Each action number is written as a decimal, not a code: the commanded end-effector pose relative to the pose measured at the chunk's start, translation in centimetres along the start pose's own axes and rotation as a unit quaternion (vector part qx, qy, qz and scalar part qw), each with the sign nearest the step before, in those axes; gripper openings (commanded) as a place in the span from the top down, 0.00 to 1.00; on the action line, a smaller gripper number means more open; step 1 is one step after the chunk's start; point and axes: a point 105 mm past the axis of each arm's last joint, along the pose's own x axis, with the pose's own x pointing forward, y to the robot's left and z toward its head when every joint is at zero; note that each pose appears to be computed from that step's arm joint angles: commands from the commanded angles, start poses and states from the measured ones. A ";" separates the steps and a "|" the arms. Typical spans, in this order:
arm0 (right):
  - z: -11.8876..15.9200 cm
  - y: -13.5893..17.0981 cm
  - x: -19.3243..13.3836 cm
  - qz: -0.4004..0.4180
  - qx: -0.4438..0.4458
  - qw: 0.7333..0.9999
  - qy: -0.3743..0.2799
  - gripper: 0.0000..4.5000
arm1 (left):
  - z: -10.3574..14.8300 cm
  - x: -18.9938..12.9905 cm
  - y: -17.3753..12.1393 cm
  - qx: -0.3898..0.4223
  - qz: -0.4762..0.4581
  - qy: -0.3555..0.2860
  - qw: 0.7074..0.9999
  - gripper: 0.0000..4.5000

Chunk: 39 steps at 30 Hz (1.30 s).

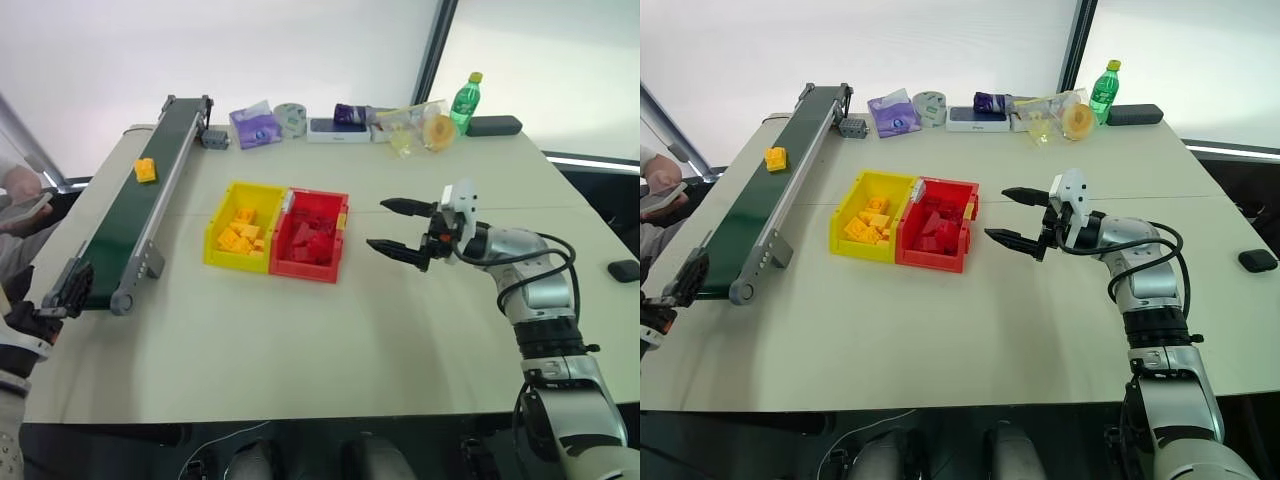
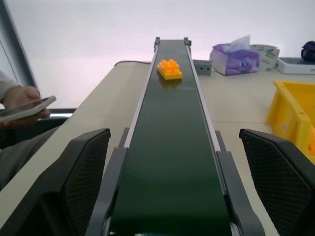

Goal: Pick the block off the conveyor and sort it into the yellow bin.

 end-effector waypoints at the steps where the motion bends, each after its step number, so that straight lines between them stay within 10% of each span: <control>1: 1.5 -0.3 0.1 -0.001 -0.026 1.000 -0.016 0.00 | 1.2 0.3 -0.1 0.020 0.000 -0.020 1.000 0.01; 39: 1.4 0.0 0.0 -0.008 -0.026 0.999 -0.018 0.00 | -1.4 8.6 -1.4 -0.025 0.048 0.150 0.987 0.01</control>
